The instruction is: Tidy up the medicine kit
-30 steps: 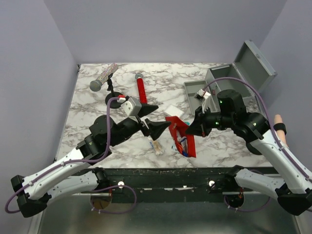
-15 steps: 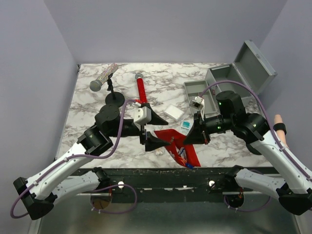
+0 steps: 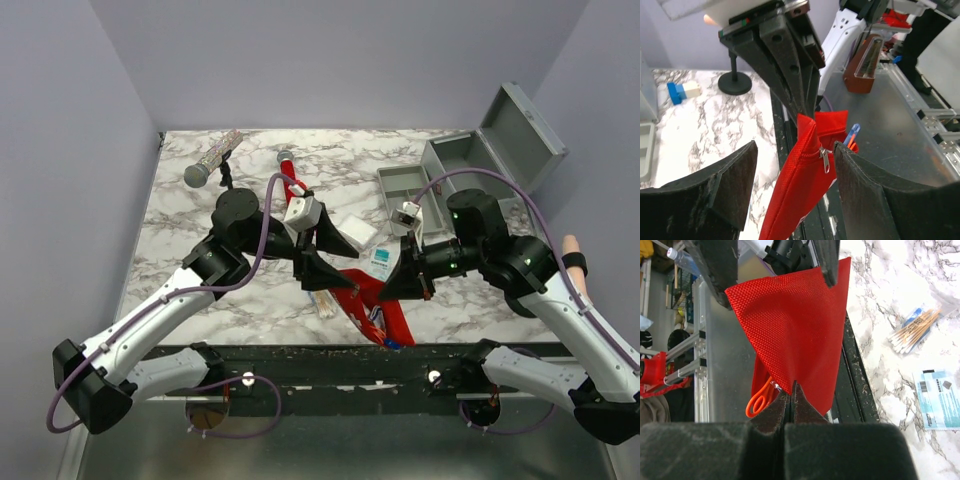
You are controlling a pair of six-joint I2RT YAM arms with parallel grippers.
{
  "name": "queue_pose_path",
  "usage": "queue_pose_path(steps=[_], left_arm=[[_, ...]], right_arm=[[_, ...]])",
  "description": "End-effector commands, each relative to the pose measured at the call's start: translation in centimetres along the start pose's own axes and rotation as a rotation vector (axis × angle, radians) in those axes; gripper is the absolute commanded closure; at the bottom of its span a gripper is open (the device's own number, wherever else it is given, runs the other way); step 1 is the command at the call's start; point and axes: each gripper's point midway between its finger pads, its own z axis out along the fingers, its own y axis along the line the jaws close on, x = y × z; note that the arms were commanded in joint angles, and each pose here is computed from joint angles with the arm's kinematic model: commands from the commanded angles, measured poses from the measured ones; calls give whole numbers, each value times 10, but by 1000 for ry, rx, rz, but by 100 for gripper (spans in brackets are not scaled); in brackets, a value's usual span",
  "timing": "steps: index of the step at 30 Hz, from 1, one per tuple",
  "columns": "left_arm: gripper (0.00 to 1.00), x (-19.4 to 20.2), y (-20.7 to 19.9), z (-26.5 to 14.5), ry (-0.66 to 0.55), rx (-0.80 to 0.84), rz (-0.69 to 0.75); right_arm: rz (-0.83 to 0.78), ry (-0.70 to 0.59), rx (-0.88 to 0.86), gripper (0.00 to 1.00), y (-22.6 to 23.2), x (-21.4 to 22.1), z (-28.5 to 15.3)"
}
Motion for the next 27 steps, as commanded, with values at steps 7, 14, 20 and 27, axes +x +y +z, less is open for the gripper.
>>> queue_pose_path(steps=[7, 14, 20, 27], left_arm=[[37, -31, -24, 4, -50, 213, -11], [55, -21, -20, 8, -21, 242, -93], [59, -9, -14, 9, 1, 225, -135], [33, 2, -9, 8, 16, 174, -139]], right_arm=[[-12, 5, 12, 99, -2, 7, 0], [-14, -2, 32, 99, -4, 4, -1], [-20, -7, 36, 99, -4, 1, -1], [-18, -9, 44, 99, -5, 0, -1]])
